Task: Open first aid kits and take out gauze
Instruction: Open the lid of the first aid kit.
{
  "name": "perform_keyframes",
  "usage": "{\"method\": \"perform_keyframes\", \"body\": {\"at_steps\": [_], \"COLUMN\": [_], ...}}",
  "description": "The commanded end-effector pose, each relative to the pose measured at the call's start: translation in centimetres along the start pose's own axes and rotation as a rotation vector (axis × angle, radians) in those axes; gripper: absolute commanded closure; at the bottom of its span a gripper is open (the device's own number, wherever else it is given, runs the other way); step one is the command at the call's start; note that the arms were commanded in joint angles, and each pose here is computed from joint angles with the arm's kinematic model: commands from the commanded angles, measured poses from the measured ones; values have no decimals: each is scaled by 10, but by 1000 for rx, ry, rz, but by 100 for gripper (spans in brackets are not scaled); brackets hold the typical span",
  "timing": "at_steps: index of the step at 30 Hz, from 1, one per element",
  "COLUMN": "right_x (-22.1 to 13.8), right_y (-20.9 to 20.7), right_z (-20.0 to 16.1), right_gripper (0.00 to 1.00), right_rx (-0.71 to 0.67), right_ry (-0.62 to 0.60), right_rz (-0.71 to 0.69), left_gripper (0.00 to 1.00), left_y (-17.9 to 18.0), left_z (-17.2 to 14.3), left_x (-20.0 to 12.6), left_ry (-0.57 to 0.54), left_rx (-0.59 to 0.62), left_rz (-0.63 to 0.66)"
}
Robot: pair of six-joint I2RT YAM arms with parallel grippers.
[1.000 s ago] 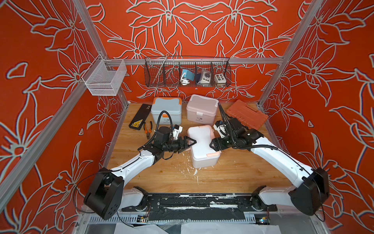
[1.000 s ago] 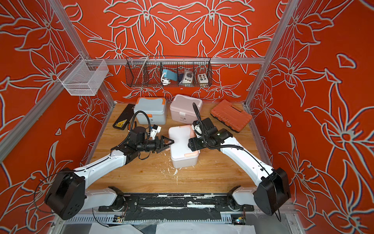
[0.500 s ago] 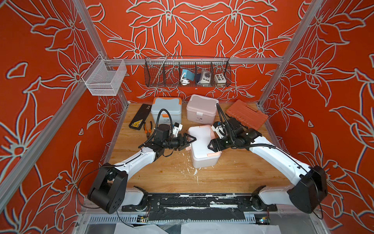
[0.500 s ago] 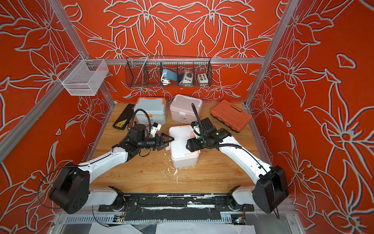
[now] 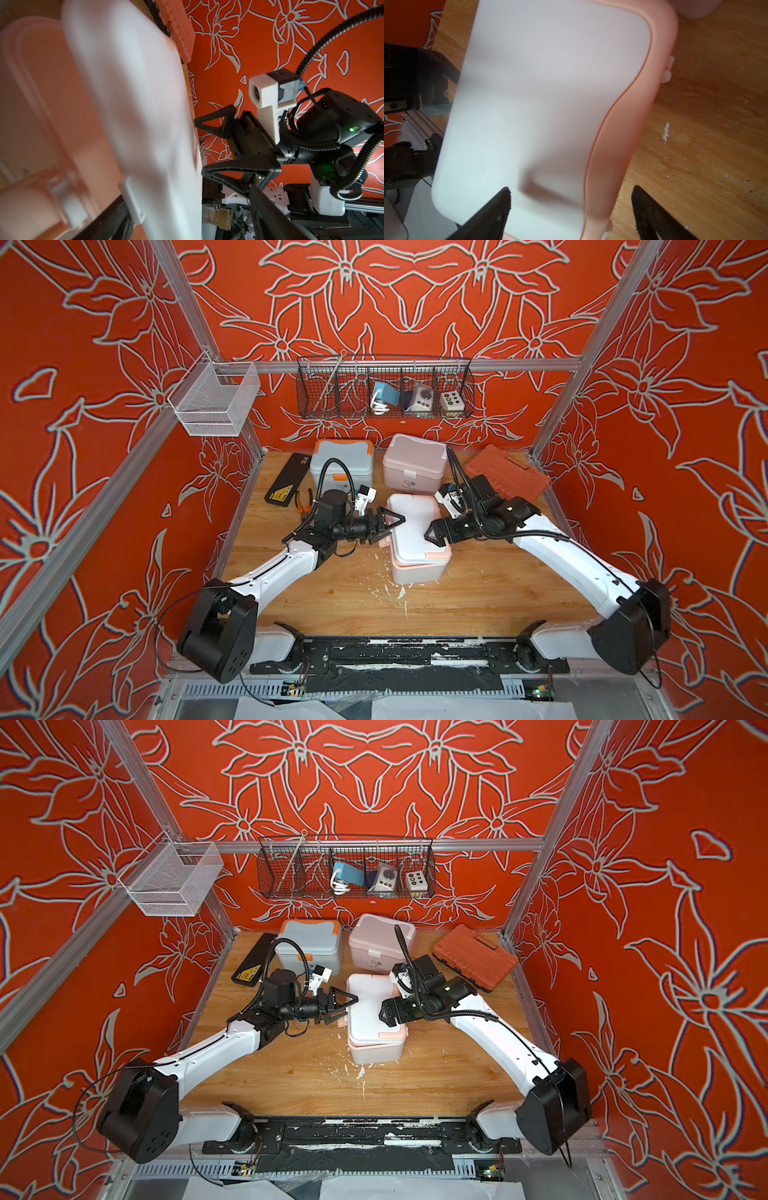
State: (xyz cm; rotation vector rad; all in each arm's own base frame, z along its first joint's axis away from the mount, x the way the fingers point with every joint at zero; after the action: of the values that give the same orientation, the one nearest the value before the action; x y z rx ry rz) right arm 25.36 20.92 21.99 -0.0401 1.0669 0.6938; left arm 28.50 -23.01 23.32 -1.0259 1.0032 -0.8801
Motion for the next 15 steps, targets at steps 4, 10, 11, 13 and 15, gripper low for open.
{"method": "perform_keyframes", "body": {"at_steps": [4,10,11,13,15], "right_x": [-43,-79,-84,-97,-107], "right_y": [-1,10,11,15,18], "right_z": [7,13,14,13,13], "right_gripper": [6,11,11,11,11], "right_rx": [-1,-24,-29,-42,-52], "right_ry": [-80,-172,-189,-229,-265], "right_rz": [-92,-73,-73,-68,-57], "left_gripper": [19,19,19,19,19], "left_y": [-41,-74,-80,-93,-106], "left_z": [0,-1,0,0,0], "left_x": [7,29,32,38,45], "left_ry": [19,53,55,57,64], "left_rx": [87,140,149,165,180], "left_rz": [-74,-105,-113,-130,-148]}}
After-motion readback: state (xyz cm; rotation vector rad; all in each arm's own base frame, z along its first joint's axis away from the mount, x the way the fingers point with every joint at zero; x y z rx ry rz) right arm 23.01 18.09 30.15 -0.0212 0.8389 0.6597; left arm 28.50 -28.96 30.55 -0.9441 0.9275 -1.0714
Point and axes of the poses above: each gripper's point midway between its finger pads, its own x axis out along the fingers, its own y axis along the line the jaws close on, z = x × y, the point moved 3 cm from there along -x, back along the fingers, and after that the axes turned 5 degrees about -x, right-handed, at the moved point
